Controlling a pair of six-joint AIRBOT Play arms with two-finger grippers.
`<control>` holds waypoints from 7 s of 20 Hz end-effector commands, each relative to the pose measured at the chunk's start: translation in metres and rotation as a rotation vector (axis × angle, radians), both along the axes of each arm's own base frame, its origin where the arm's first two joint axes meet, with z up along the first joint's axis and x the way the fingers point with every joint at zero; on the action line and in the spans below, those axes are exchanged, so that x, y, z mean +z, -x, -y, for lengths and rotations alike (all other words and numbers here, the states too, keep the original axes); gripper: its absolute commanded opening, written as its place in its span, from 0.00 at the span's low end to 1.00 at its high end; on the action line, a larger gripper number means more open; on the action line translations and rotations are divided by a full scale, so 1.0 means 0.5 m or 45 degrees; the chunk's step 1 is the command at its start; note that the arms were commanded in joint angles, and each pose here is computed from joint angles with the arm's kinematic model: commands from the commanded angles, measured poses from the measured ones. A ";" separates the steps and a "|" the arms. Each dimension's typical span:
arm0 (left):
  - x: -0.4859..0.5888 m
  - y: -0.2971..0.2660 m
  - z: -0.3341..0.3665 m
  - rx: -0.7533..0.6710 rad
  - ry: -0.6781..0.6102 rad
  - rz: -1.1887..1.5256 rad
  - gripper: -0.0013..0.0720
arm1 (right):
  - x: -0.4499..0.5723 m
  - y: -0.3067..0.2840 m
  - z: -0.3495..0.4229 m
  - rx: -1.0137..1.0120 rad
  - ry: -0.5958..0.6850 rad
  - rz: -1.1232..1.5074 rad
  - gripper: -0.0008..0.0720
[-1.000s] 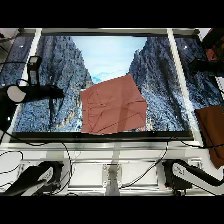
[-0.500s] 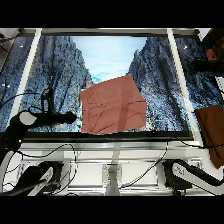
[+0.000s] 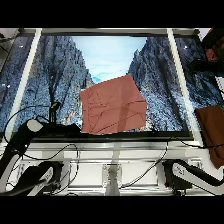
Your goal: Fold the clothes and pants, and hang the long-sleeved shirts on hangers.
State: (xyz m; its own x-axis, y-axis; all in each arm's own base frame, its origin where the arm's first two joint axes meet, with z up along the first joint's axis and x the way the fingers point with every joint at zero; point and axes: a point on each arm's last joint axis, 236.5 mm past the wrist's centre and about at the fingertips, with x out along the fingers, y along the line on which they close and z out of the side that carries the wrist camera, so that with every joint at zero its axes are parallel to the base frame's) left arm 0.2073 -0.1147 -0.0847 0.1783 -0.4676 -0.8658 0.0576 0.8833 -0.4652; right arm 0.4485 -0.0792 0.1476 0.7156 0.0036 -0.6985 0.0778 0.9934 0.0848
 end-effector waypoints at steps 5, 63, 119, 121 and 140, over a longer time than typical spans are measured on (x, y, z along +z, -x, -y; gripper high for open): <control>-0.028 -0.010 0.000 0.015 -0.026 0.066 0.75 | -0.017 0.018 -0.014 0.017 -0.038 -0.066 0.76; -0.063 -0.035 0.087 0.097 0.144 -0.015 0.03 | -0.508 0.339 -0.497 1.065 -0.421 -1.090 0.18; 0.202 -0.463 0.104 0.076 0.132 0.684 0.96 | -0.234 -0.003 -0.212 0.058 -0.432 -0.038 0.66; 0.171 -0.414 0.088 -0.039 0.136 0.552 0.96 | -0.286 0.070 -0.157 0.038 -0.467 -0.263 0.66; 0.148 -0.363 0.101 -0.081 0.208 0.382 0.96 | -0.537 0.216 -0.273 -0.022 -0.929 -1.027 0.60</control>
State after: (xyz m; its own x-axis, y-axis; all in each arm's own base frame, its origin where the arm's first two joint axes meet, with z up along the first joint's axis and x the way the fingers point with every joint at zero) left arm 0.3890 -0.1653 -0.0073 0.3860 -0.6145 -0.6880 0.3033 0.7889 -0.5344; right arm 0.3319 0.0521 -0.1106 0.0315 0.6163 -0.7869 0.3721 0.7234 0.5815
